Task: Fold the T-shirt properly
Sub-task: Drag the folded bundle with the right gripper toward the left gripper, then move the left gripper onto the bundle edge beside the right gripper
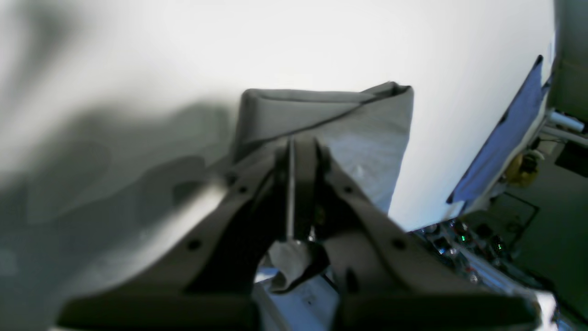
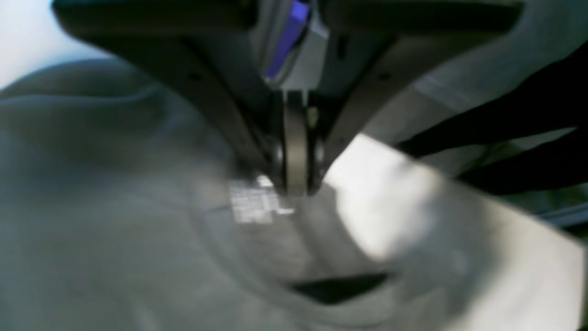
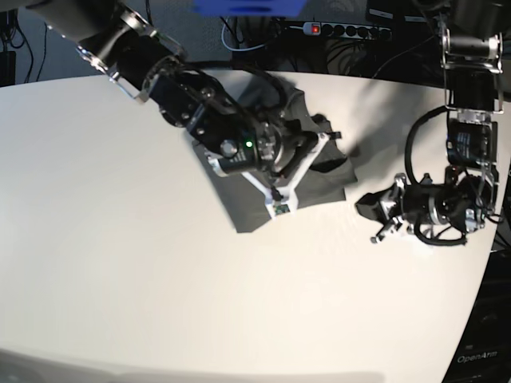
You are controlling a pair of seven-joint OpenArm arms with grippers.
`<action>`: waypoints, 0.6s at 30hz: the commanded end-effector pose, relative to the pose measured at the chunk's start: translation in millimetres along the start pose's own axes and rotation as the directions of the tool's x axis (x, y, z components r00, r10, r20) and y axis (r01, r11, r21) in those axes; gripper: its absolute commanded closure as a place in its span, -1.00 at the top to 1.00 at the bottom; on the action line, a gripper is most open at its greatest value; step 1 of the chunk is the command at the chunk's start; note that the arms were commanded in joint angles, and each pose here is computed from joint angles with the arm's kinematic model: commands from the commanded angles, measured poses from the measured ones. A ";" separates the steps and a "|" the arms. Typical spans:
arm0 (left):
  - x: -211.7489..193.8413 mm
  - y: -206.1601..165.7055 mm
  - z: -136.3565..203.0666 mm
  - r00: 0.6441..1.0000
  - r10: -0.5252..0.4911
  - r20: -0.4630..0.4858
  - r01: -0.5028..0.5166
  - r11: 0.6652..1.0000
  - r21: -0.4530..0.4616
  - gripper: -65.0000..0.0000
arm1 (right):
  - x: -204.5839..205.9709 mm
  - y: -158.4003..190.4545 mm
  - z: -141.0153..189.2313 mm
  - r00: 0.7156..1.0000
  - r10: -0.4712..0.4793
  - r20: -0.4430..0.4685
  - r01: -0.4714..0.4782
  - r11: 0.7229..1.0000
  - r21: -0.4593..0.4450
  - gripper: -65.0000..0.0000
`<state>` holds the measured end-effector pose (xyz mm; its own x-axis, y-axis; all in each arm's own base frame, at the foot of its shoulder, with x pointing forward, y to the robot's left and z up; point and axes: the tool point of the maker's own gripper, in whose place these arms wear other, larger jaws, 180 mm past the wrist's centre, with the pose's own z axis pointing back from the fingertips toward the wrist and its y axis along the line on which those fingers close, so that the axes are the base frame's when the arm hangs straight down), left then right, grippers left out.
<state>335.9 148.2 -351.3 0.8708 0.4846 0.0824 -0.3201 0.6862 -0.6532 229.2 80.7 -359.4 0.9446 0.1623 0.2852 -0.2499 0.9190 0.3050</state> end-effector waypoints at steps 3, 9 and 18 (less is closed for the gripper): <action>9.9 -11.5 8.5 0.999 -0.022 0.024 0.023 0.999 -0.026 -0.94 | 15.3 -7.8 8.1 0.999 0.011 0.039 -0.010 1.000 -0.016 -1.00; -10.1 -18.7 -7.5 0.997 -0.060 -0.040 0.059 0.998 -0.022 -0.94 | 32.2 -31.0 14.2 0.997 0.025 0.075 -0.019 0.997 -0.075 -1.00; -25.2 -38.2 -22.3 0.996 -0.053 -0.075 0.047 0.996 -0.081 -0.94 | 51.8 -86.4 -5.1 0.993 0.008 0.116 0.019 0.973 -0.229 -1.00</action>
<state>325.5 101.9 -361.0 0.9097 0.4139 0.0334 -0.2826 0.6760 -0.6806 288.6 11.4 -387.1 0.9275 0.1328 0.3494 -0.1761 0.9797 0.0953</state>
